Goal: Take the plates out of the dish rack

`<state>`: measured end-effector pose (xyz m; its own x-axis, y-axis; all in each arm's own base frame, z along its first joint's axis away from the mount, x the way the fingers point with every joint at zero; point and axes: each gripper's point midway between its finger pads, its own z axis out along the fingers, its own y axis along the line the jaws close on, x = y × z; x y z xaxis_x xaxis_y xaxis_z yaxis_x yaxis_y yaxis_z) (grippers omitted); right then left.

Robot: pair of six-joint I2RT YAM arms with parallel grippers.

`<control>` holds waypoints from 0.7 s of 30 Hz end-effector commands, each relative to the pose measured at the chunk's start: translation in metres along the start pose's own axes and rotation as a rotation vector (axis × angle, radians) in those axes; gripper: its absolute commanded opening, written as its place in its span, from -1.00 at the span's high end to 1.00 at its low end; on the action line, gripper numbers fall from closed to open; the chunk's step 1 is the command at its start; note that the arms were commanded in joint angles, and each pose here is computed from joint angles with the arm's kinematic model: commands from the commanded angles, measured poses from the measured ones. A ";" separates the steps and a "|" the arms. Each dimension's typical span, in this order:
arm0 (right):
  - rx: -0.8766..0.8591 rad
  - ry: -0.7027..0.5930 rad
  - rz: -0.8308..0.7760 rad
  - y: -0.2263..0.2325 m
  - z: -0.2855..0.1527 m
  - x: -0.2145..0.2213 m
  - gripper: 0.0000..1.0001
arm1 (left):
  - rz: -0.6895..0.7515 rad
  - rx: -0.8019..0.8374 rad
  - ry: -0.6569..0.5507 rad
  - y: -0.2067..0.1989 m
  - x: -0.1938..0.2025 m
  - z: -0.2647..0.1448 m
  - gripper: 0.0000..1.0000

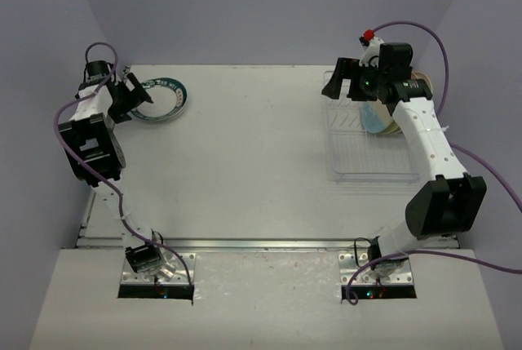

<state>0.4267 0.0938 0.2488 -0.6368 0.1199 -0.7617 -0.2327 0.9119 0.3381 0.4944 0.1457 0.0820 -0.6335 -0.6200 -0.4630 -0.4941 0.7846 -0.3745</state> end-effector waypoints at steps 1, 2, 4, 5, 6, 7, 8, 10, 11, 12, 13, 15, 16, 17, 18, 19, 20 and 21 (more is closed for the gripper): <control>-0.008 -0.078 -0.032 0.005 -0.005 -0.029 -0.98 | 0.209 -0.050 -0.028 -0.018 -0.003 -0.033 -1.00; -0.006 -0.080 -0.034 0.004 -0.005 -0.030 -0.98 | 0.243 -0.055 -0.031 -0.022 -0.001 -0.036 -1.00; 0.002 -0.082 -0.041 0.003 -0.005 -0.030 -0.98 | 0.322 -0.053 -0.048 -0.034 0.002 -0.044 -1.00; 0.008 -0.083 -0.044 0.002 -0.005 -0.030 -0.98 | 0.353 -0.058 -0.070 -0.034 -0.001 -0.049 -1.00; 0.024 -0.087 -0.050 -0.001 -0.006 -0.031 -0.98 | 0.420 -0.044 -0.121 -0.048 -0.004 -0.057 -1.00; 0.043 -0.091 -0.056 -0.004 -0.007 -0.031 -0.98 | 0.491 -0.027 -0.179 -0.064 -0.006 -0.065 -1.00; 0.081 -0.096 -0.065 -0.011 -0.008 -0.031 -0.98 | 0.554 -0.003 -0.245 -0.081 -0.010 -0.081 -1.00; 0.169 -0.113 -0.089 -0.026 -0.013 -0.034 -0.97 | 0.658 0.054 -0.345 -0.112 -0.004 -0.109 -1.00; 0.207 -0.120 -0.102 -0.033 -0.015 -0.035 -0.98 | 0.684 0.086 -0.404 -0.129 -0.006 -0.124 -1.00; 0.260 -0.130 -0.127 -0.043 -0.018 -0.038 -0.98 | 0.702 0.132 -0.484 -0.147 -0.010 -0.147 -1.00; 0.308 -0.138 -0.147 -0.053 -0.022 -0.040 -0.98 | 0.715 0.176 -0.554 -0.163 -0.010 -0.168 -1.00; 0.373 -0.149 -0.152 -0.069 -0.030 -0.044 -0.97 | 0.733 0.200 -0.602 -0.185 -0.007 -0.186 -1.00; 0.412 -0.154 -0.143 -0.081 -0.036 -0.045 -0.93 | 0.787 0.182 -0.626 -0.201 -0.001 -0.195 -1.00; 0.425 -0.156 -0.141 -0.084 -0.037 -0.045 -0.93 | 0.799 0.169 -0.623 -0.209 0.008 -0.195 -1.00; 0.475 -0.160 -0.130 -0.102 -0.046 -0.046 -0.89 | 0.868 0.146 -0.648 -0.221 0.015 -0.202 -1.00; 0.511 -0.161 -0.124 -0.116 -0.053 -0.047 -0.86 | 0.912 0.134 -0.674 -0.233 0.023 -0.208 -1.00; 0.533 -0.157 -0.121 -0.125 -0.057 -0.046 -0.84 | 0.938 0.132 -0.698 -0.243 0.031 -0.213 -1.00; 0.549 -0.149 -0.118 -0.134 -0.060 -0.043 -0.81 | 0.964 0.135 -0.722 -0.251 0.037 -0.219 -1.00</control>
<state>0.4460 0.0003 0.2468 -0.5715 0.0420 -0.8195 0.0105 0.9990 0.0439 0.4660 -0.0519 0.3196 -0.2834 0.1671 -0.9443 0.1270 0.9826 0.1357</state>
